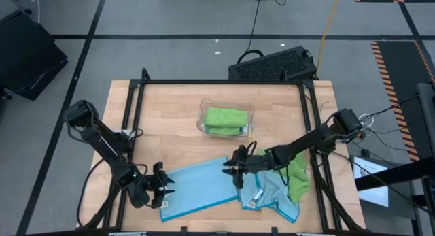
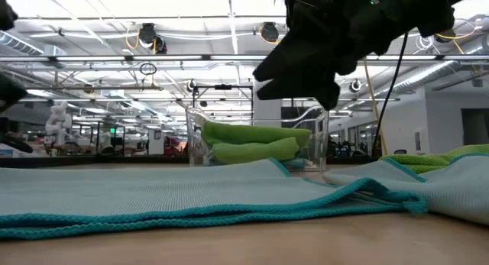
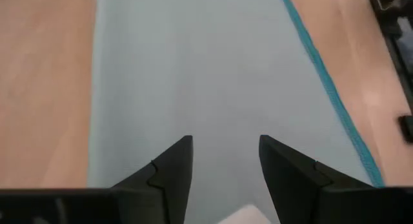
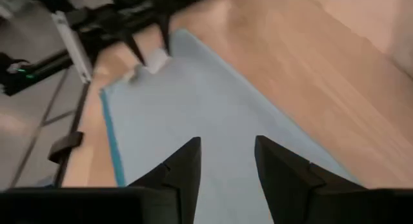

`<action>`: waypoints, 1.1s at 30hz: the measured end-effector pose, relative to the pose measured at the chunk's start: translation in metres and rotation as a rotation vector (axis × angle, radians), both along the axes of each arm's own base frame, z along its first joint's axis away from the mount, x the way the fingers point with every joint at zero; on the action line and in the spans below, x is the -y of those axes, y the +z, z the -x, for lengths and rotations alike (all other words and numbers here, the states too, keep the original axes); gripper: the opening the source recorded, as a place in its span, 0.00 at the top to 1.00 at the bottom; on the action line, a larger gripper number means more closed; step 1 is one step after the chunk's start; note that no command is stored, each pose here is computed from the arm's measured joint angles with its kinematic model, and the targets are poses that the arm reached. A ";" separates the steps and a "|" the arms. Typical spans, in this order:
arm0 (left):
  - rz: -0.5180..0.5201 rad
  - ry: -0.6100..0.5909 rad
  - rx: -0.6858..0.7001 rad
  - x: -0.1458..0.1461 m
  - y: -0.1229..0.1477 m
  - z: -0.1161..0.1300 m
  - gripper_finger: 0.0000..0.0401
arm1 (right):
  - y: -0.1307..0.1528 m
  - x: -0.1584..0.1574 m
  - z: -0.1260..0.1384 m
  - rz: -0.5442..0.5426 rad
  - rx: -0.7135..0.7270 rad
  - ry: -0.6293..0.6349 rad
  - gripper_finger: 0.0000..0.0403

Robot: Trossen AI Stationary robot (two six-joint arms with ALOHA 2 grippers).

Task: Fold microfiber towels
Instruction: Fold the blue left microfiber cloth

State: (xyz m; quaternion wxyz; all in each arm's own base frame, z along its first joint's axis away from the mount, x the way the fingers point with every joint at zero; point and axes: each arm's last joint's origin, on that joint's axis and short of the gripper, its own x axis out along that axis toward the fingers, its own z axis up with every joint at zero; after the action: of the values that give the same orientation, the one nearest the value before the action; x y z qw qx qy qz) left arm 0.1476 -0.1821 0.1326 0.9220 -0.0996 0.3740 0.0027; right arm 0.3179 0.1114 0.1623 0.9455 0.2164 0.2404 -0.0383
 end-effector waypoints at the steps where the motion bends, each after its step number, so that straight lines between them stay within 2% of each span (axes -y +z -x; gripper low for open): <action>1: -0.008 0.002 0.002 0.000 0.002 0.000 0.55 | -0.002 -0.002 -0.003 0.008 0.019 0.012 0.67; 6: 0.049 0.041 0.005 0.004 0.009 -0.003 0.55 | -0.010 -0.017 -0.022 0.102 0.036 0.084 0.73; 9: 0.097 0.092 -0.068 0.002 0.005 0.001 0.55 | -0.014 -0.026 -0.036 0.184 0.032 0.177 0.76; 14: 0.022 0.157 -0.215 -0.011 -0.005 0.012 0.55 | -0.029 -0.040 -0.056 0.299 -0.053 0.348 0.81; 16: 0.000 0.174 -0.268 -0.019 -0.011 0.015 0.55 | -0.038 -0.041 -0.057 0.327 -0.147 0.364 0.83; 19: 0.016 0.222 -0.288 -0.030 -0.020 0.017 0.55 | -0.043 -0.042 -0.057 0.341 -0.215 0.347 0.86; 24: -0.035 0.312 -0.233 -0.048 -0.032 0.017 0.55 | -0.045 -0.043 -0.054 0.291 -0.256 0.308 0.89; 30: -0.196 0.317 -0.214 -0.063 -0.034 0.011 0.55 | -0.063 -0.044 -0.058 0.136 -0.273 0.179 0.93; 33: -0.309 0.406 -0.213 -0.079 -0.035 0.011 0.55 | -0.077 -0.047 -0.067 0.073 -0.226 0.130 0.94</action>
State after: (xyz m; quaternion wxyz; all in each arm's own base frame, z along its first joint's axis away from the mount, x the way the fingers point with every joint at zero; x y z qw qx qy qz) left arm 0.1368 -0.1028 0.0977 0.8622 -0.0300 0.4365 0.2551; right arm 0.3846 0.1584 0.0851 0.9200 0.1603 0.3575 -0.0100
